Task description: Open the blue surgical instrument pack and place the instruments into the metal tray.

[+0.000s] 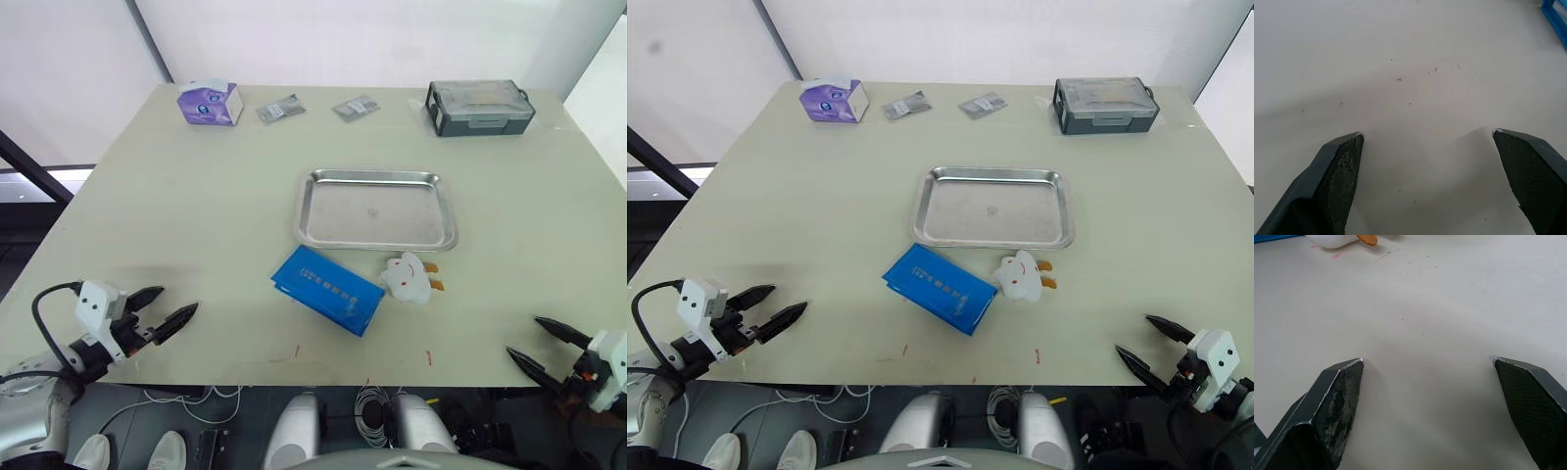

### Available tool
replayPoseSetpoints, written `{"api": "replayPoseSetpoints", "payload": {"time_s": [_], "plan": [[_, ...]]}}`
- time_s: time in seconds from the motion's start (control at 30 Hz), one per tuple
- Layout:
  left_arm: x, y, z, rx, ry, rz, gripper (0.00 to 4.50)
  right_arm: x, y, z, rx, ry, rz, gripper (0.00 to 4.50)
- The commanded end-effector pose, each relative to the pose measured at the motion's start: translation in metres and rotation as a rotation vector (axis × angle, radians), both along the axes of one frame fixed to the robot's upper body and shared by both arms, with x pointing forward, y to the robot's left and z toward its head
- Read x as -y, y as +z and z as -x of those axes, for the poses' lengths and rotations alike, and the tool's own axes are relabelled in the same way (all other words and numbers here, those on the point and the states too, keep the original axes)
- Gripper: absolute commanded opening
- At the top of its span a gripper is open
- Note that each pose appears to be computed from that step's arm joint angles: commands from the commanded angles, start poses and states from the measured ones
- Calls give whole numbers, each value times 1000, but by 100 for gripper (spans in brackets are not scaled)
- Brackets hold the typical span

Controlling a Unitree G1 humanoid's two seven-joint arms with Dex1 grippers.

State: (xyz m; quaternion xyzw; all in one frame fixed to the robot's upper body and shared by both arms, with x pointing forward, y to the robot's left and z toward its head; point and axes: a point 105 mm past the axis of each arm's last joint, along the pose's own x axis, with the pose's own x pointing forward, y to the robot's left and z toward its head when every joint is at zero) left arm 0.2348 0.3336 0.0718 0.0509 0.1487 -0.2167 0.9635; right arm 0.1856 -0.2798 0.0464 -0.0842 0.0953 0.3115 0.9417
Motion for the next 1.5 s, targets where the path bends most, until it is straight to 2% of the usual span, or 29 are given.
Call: {"api": "replayPoseSetpoints", "payload": {"time_s": [0.03, 0.33, 0.53, 0.77, 0.97, 1.17, 1.4, 1.5], "plan": [[-2, 7, -1, 28, -15, -19, 450, 2, 12, -2, 47, 1, 4, 446], [4, 15, 5, 45, -92, 26, 450, -4, 17, -5, 66, 27, -3, 446], [24, 25, 4, 55, -236, 23, 450, -43, 35, -10, 97, 122, -51, 446], [72, 54, -6, 114, -475, 4, 450, -92, 52, -27, 122, 187, -74, 446], [109, 76, -6, 137, -663, 11, 450, -114, 53, -46, 81, 160, -47, 446], [132, 93, 0, 150, -837, 37, 450, -133, 56, -72, 46, 113, -63, 446], [146, 108, 3, 179, -955, 35, 450, -150, 45, -80, -62, 107, -64, 446], [147, 111, 3, 187, -963, 40, 450, -154, 46, -81, -60, 117, -67, 306]]}}
